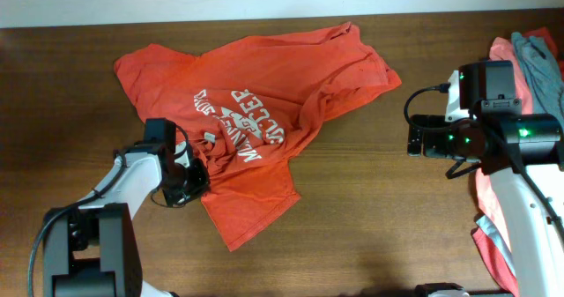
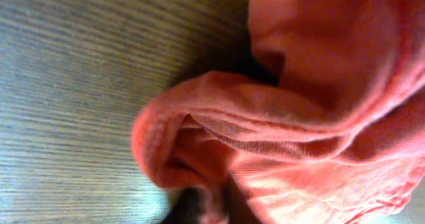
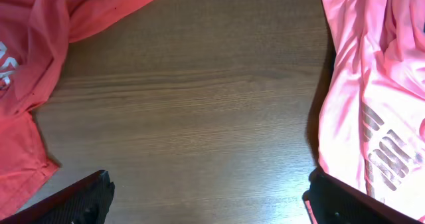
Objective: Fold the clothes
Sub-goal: 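Grasp the shirt's lower left corner with the left gripper, then grasp the shirt's right side hem with the right gripper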
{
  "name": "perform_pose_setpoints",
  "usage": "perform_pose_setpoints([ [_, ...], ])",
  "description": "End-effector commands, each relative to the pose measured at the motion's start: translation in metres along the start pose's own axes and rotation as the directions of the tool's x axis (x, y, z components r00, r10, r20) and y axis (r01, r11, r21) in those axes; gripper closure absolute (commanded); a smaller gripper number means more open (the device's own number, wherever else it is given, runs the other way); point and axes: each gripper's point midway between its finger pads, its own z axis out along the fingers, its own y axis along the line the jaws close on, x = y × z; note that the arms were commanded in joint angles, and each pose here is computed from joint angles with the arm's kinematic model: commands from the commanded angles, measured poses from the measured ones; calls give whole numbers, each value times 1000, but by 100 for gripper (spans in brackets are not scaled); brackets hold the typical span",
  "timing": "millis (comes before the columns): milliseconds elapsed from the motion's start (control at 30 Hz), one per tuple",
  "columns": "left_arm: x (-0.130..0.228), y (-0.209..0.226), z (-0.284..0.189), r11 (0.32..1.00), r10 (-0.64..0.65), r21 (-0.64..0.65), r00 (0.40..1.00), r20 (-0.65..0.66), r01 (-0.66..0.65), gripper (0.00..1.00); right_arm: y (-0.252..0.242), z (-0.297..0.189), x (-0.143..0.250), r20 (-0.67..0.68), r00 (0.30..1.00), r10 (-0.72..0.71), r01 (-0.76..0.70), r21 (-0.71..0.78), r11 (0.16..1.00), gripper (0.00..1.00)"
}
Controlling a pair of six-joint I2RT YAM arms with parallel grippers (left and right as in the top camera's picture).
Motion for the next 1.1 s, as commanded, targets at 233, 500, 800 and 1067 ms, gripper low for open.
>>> perform_pose_setpoints([
  [233, -14, 31, -70, 997, -28, -70, 990, 138, 38, 100, -6, -4, -3, 11, 1000, 0, -1, 22, 1000, 1],
  [500, -22, 112, -155, 946, -276, -55, 879, 390, 321, 100, 9, 18, -4, -58, 998, -5, 2, -44, 999, 1],
  [800, -23, 107, -133, 951, -275, -52, 911, 309, 305, 100, 75, 106, -22, -178, 980, -86, 22, -336, 941, 15],
  [1067, -26, 107, -122, 952, -273, -60, 921, 277, 301, 100, 127, 199, -14, -236, 954, -183, 76, -401, 913, 23],
])
